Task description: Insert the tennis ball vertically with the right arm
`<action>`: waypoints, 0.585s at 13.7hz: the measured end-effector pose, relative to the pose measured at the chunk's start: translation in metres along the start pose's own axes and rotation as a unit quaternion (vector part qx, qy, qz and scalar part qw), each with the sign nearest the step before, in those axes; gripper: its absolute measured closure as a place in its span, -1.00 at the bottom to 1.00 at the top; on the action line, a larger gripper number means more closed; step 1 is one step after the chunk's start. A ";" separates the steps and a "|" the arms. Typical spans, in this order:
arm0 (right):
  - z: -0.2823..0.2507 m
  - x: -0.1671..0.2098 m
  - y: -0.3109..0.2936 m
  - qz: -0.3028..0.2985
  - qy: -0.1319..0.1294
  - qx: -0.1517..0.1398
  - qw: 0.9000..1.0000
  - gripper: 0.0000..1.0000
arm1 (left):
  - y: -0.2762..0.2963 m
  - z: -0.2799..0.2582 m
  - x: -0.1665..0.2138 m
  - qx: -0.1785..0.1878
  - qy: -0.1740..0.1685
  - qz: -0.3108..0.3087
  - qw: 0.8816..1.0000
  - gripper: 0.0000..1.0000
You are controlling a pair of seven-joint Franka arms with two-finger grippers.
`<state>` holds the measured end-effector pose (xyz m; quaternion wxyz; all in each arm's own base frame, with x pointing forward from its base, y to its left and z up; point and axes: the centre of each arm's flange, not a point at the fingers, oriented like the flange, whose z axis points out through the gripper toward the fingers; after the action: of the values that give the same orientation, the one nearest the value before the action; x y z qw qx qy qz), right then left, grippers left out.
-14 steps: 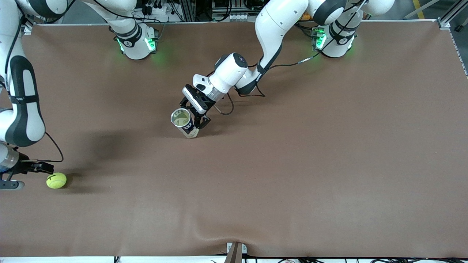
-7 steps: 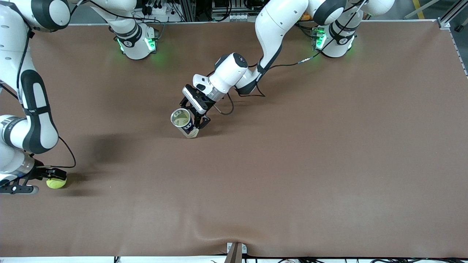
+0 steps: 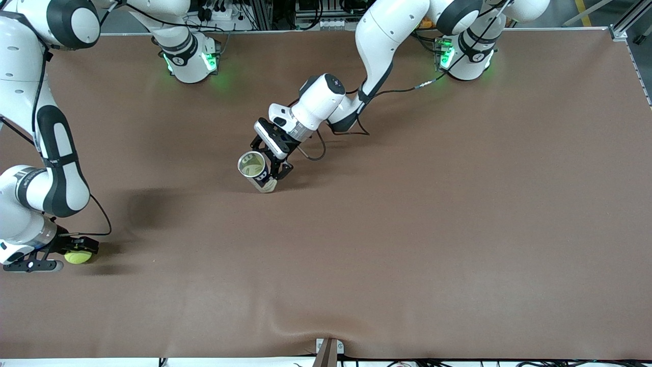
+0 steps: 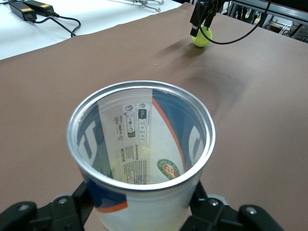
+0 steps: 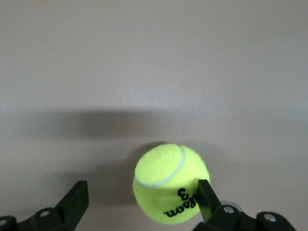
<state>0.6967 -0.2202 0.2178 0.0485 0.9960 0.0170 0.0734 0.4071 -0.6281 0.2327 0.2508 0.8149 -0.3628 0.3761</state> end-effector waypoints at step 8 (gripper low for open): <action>0.010 -0.002 0.006 -0.007 0.007 -0.004 1.000 -1.00 | 0.000 0.000 0.000 0.000 0.000 0.000 1.000 -0.60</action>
<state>0.6960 -0.2274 0.2085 0.0527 0.9951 0.0242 0.0805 0.4071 -0.6281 0.2327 0.2508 0.8149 -0.3628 0.3761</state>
